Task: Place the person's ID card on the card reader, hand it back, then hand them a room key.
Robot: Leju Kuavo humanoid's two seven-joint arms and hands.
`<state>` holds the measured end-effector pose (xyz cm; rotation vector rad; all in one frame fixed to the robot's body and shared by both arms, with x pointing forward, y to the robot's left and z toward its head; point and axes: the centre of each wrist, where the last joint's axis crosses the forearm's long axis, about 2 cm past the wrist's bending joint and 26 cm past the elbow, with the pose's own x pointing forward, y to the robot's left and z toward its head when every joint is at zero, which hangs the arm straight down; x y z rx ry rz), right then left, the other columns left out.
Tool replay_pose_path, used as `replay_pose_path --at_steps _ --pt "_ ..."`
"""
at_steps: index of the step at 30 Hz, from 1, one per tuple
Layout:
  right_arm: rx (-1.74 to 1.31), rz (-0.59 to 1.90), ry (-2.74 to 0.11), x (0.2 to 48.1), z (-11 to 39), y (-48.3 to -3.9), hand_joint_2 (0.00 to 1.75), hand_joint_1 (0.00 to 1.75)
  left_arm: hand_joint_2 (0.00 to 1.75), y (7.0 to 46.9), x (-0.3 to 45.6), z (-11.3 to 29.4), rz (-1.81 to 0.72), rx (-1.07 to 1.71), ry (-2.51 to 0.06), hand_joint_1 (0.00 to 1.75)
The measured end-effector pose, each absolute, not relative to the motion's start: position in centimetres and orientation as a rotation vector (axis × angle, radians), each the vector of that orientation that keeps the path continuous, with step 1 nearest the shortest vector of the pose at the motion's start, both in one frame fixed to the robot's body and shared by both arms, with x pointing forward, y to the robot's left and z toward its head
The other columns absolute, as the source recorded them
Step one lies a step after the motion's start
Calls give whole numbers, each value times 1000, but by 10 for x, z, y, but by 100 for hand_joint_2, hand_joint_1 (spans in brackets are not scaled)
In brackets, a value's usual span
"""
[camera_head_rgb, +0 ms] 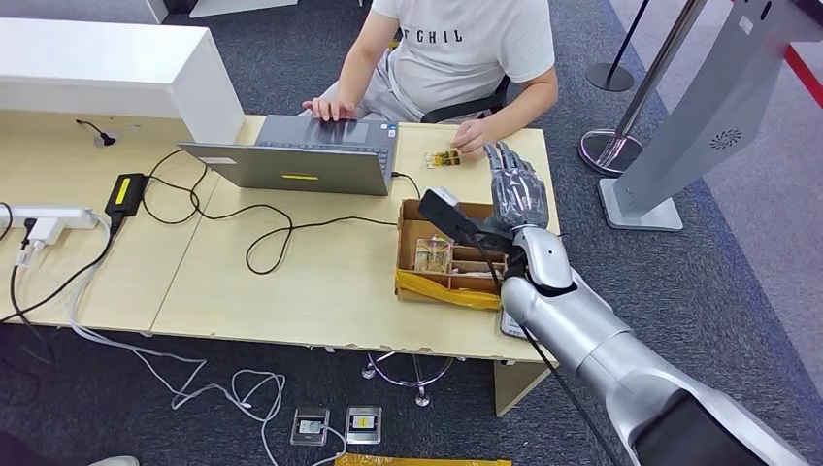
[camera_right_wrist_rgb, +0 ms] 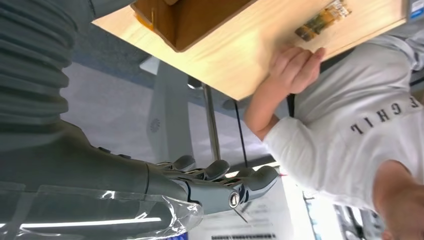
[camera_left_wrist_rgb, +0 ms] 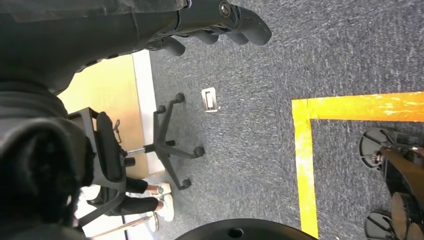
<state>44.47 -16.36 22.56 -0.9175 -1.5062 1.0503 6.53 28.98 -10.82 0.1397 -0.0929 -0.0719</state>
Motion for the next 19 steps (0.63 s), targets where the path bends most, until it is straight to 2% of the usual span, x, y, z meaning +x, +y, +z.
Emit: replay_pose_path --at_steps 7,12,19 --pt "-872 929 -1399 457 234 -188 175 0 0 289 65 -108 -64 125 -110 0" --pt "-935 526 -1173 489 281 -311 175 0 0 283 60 -109 -30 95 -113 0" --pt "-930 240 -940 468 245 -404 175 0 0 282 60 -109 -18 89 -106 0"
